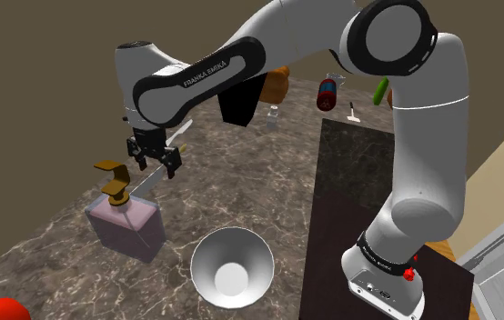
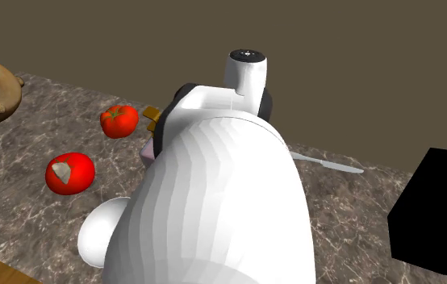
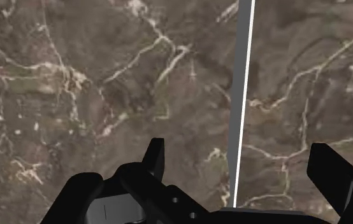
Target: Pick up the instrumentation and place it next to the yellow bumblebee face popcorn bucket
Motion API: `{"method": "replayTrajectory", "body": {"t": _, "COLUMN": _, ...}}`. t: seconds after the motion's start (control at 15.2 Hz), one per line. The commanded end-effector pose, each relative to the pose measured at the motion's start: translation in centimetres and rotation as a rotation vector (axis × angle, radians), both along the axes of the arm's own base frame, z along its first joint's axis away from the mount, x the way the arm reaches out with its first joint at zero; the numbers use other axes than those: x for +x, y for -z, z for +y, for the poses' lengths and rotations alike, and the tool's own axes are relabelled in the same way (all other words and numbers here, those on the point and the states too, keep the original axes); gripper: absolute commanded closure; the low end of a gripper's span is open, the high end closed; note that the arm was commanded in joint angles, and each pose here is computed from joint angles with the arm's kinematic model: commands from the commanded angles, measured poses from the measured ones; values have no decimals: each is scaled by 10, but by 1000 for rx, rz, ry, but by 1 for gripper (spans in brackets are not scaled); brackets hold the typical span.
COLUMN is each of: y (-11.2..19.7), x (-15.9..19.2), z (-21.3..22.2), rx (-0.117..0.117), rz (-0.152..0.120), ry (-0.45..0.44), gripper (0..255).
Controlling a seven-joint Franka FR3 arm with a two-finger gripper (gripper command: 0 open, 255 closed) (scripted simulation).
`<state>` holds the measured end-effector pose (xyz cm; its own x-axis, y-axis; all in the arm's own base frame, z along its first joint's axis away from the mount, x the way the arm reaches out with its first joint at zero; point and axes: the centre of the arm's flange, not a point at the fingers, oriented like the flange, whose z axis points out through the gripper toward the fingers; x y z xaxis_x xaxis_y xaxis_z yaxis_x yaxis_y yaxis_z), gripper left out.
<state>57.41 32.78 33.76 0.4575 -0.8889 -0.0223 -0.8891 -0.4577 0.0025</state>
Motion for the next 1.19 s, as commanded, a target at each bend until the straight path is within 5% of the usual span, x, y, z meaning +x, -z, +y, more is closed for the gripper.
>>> {"method": "replayTrajectory", "body": {"t": 0.0, "y": 8, "x": 0, "z": 0, "rx": 0, "rz": 0, "ry": 0, "gripper": 0}}
{"method": "replayTrajectory", "body": {"t": 0.46, "y": 8, "x": 0, "z": 0, "rx": 0, "rz": 0, "ry": 0, "gripper": 0}}
{"method": "replayTrajectory", "body": {"t": 0.53, "y": 8, "x": 0, "z": 0, "rx": 0, "rz": 0, "ry": 0, "gripper": 255}}
{"method": "replayTrajectory", "body": {"t": 1.12, "y": 8, "x": 0, "z": 0, "rx": 0, "rz": 0, "ry": 0, "gripper": 255}}
